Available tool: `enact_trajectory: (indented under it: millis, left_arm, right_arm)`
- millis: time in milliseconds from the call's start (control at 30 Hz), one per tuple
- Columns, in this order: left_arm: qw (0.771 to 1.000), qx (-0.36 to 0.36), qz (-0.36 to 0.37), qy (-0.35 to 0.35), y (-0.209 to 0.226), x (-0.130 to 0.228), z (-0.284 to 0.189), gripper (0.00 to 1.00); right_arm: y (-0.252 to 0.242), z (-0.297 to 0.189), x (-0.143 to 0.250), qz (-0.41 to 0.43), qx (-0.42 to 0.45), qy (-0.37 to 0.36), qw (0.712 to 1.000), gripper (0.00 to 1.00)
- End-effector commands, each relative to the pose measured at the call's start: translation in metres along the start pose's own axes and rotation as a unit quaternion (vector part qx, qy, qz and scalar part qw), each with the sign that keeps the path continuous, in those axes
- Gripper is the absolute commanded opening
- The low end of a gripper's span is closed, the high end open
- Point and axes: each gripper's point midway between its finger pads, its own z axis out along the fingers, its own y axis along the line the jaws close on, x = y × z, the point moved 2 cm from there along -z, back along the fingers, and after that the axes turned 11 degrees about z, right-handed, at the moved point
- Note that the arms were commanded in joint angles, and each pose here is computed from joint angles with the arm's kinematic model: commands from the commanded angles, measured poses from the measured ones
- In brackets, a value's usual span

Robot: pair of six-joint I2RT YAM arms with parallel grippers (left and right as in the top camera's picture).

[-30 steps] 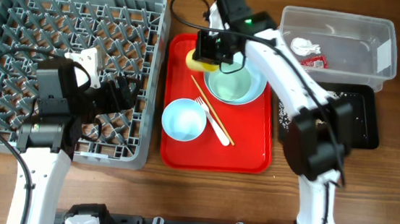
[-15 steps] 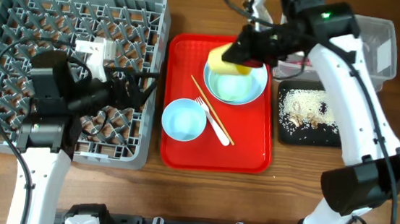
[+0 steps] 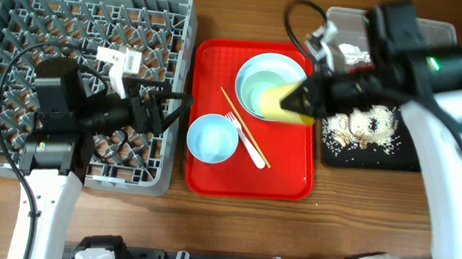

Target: Sort waste into correct bins and load items into the dishwasher rack

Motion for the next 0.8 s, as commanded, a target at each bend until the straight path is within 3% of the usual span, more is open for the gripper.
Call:
enact_trajectory:
  millis: [0, 100, 267, 500, 767]
  left_arm:
    - [1.0, 0.008, 0.009, -0.004, -0.003, -0.005, -0.001, 1.0]
    - [1.0, 0.008, 0.009, -0.004, -0.003, -0.005, -0.001, 1.0]
    - [1.0, 0.011, 0.01, -0.002, -0.005, -0.004, 0.0, 1.0]
    - [0.999, 0.028, 0.016, 0.008, -0.012, -0.001, 0.007, 1.0]
    - [0.993, 0.114, 0.03, 0.026, -0.03, 0.002, 0.028, 1.0]
  right_arm:
    - [-0.009, -0.02, 0.024, -0.013, 0.013, -0.069, 0.997, 0.04]
    - [-0.006, -0.023, 0.023, -0.03, 0.001, -0.118, 0.993, 0.04]
    - [-0.025, -0.007, -0.003, 0.049, -0.016, -0.173, 0.983, 0.04]
    - [0.001, 0.027, -0.002, -0.009, -0.229, -0.06, 0.972, 0.04]
    - [0.011, 0.028, 0.004, -0.021, -0.289, -0.012, 0.957, 0.04]
